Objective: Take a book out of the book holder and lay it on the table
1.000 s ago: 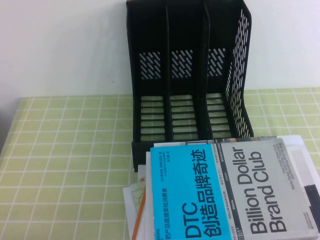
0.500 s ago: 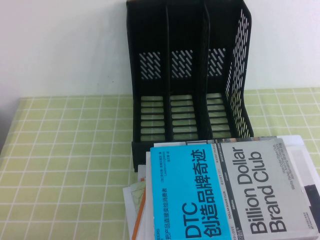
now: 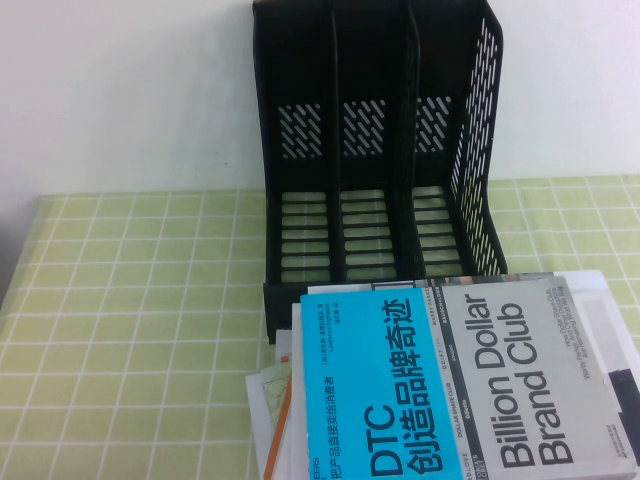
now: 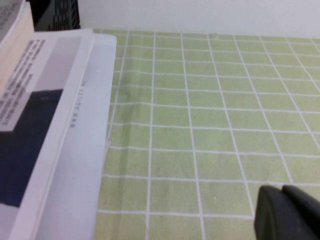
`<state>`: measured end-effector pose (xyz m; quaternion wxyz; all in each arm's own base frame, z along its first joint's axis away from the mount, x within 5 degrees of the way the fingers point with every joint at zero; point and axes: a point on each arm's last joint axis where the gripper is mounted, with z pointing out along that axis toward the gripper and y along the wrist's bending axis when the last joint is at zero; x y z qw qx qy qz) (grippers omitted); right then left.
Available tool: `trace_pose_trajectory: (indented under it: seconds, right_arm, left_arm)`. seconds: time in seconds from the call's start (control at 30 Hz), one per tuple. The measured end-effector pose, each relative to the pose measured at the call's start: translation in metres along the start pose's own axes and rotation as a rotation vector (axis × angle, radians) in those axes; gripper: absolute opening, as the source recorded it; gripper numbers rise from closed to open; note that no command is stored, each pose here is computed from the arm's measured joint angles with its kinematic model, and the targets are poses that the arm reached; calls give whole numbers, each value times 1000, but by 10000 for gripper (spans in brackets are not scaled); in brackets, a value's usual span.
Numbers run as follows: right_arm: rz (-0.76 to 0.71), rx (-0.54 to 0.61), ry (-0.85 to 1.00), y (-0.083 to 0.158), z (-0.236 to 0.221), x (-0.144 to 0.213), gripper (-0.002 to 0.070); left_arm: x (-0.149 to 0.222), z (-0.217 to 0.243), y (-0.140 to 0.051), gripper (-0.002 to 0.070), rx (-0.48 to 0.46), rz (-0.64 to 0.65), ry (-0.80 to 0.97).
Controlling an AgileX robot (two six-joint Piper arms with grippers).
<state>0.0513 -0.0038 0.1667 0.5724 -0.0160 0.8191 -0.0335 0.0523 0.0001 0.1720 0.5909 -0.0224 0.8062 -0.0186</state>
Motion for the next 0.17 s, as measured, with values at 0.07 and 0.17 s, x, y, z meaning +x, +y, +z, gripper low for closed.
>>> trace_pose_trajectory:
  seconds: [0.07, 0.17]
  right_arm:
    - [0, 0, 0, 0, 0, 0, -2]
    - [-35, 16, -1, -1, 0, 0, -2]
  left_arm:
    - [0, 0, 0, -2, 0, 0, 0]
    - [0, 0, 0, -2, 0, 0, 0]
